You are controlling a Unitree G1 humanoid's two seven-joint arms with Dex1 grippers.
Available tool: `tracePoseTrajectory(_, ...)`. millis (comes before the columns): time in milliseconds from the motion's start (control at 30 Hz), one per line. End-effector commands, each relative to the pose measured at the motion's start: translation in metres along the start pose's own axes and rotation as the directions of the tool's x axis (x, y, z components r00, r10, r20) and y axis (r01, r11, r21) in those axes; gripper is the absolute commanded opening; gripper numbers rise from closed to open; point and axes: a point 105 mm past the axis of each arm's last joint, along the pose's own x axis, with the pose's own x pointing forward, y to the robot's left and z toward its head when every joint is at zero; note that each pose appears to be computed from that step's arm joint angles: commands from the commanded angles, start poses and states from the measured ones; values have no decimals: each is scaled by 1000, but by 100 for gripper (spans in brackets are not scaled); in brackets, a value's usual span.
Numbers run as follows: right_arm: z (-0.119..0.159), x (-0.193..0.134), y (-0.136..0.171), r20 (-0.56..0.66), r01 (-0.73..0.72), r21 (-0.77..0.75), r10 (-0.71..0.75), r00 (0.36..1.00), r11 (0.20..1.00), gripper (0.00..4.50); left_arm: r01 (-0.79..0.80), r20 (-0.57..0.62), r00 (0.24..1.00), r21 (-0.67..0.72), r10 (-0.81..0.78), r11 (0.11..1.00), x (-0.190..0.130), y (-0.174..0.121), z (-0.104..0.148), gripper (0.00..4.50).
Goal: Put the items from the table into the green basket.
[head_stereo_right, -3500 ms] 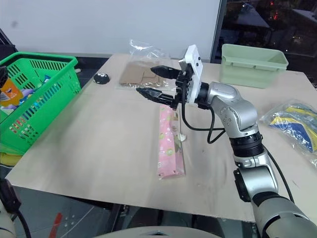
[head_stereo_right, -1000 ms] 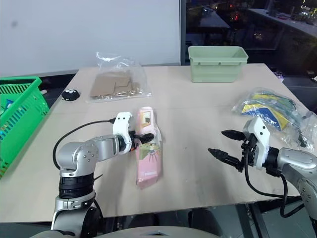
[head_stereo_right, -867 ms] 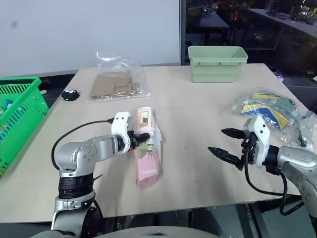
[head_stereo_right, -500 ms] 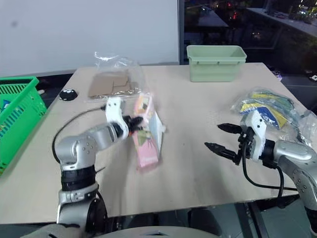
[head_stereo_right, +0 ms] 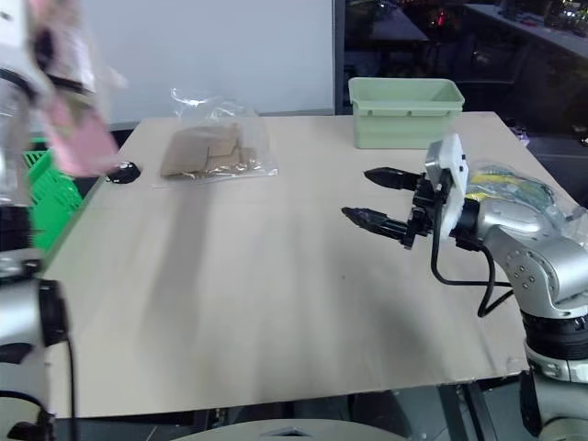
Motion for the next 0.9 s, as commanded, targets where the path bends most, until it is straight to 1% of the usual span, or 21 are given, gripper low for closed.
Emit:
tracePoseTrajectory(33,11,13,6,34,-69,-35,70,997,997,450,-2,-28,999,423,16,906,-4,29,-15,65)
tracePoseTrajectory(133,13,19,10,57,-106,-48,109,992,993,450,-30,-107,990,508,97,861,-11,60,-38,65)
tracePoseTrajectory(233,19,24,13,93,-145,-62,151,984,987,450,27,-231,963,591,136,806,-25,78,-80,65)
tracePoseTrajectory(367,21,26,10,99,-141,-76,148,984,987,450,70,-307,940,598,148,798,-35,84,-113,65)
tracePoseTrajectory(500,22,27,7,103,-124,-88,133,986,988,450,131,-376,919,583,123,801,-41,76,-141,65)
tracePoseTrajectory(567,23,27,5,108,-107,-94,117,987,990,450,151,-398,910,576,114,804,-43,72,-151,65)
tracePoseTrajectory(667,24,27,3,114,-88,-103,99,988,991,450,151,-414,903,556,114,817,-44,70,-158,65)
tracePoseTrajectory(900,23,27,1,120,-52,-104,64,991,993,450,163,-408,909,546,91,822,-36,56,-160,65)
